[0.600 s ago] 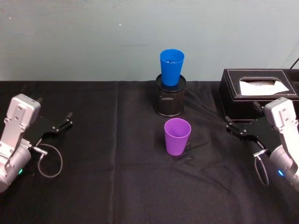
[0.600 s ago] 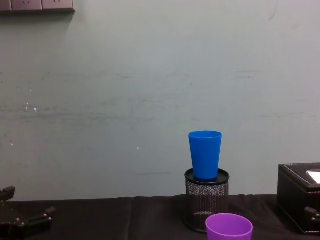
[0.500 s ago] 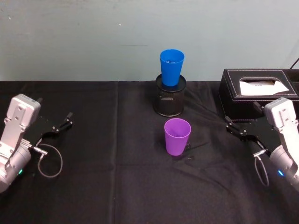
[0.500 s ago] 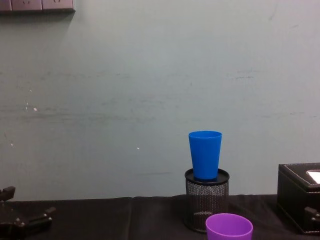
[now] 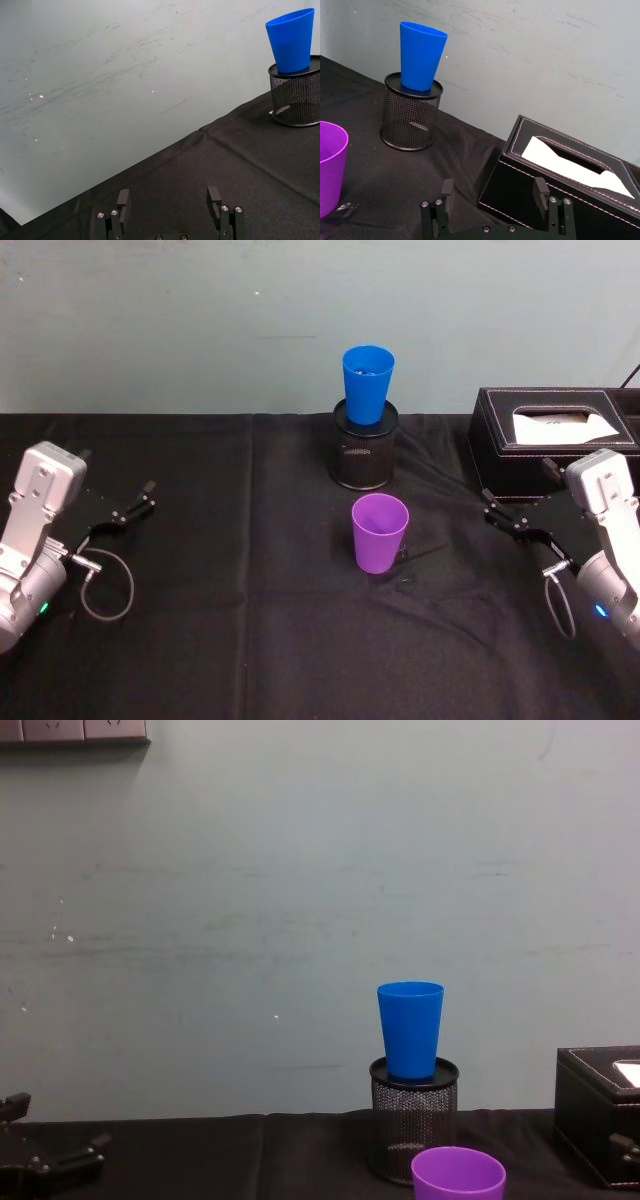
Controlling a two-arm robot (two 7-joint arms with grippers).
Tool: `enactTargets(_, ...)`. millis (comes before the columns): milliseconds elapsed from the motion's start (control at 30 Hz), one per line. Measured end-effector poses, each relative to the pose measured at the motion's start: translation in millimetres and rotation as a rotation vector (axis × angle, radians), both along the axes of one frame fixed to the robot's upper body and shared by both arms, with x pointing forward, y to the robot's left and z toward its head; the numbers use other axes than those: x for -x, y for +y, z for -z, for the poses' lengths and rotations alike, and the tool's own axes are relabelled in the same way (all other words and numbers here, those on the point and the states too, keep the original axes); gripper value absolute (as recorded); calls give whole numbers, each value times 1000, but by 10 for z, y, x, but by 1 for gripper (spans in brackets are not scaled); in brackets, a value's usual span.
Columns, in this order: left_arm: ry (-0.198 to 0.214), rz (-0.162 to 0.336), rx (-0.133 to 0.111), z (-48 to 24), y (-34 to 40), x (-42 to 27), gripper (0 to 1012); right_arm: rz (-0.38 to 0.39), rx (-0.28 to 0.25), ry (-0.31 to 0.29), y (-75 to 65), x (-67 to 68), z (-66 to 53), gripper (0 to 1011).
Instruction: Pick up one cup with a gripper and tap it against the other cup.
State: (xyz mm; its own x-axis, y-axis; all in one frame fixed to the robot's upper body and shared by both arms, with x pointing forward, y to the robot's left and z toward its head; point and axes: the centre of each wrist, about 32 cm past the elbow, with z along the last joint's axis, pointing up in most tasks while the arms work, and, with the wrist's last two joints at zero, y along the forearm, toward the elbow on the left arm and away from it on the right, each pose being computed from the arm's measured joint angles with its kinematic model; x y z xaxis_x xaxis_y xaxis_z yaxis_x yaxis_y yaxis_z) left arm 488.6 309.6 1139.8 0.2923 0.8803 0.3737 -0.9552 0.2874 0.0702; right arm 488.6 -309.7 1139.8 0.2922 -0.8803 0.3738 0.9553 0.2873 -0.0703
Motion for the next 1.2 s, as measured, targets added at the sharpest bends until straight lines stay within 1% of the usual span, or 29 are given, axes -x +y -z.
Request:
enactTargets(633,0,0,0,0,0,0,1000,-4,1,-1,8,11,-1,1002)
enactTargets(700,0,0,0,0,0,0,1000,-14,5,-1,33,50,9,1002)
enactTargets(833,0,0,0,0,0,0,1000,-51,8,-3,101,195,36,1002)
enactTargets(867,0,0,0,0,0,0,1000,-73,5,1,143,268,53,1002)
enactTargets(933,0,0,0,0,0,0,1000,-102,-1,7,191,333,66,1002)
enactTargets(967,0,0,0,0,0,0,1000,-131,-9,16,242,391,80,1002)
enactTargets(1000,0,0,0,0,0,0,1000,-142,-12,20,260,410,88,1002)
enactTargets(1033,0,0,0,0,0,0,1000,-174,-23,30,319,453,111,1002)
enactTargets(1067,0,0,0,0,0,0,1000,-174,-23,30,319,453,111,1002)
enactTargets(1167,0,0,0,0,0,0,1000,-228,-51,46,458,501,154,1002)
enactTargets(1200,0,0,0,0,0,0,1000,-239,-58,48,486,504,161,1002)
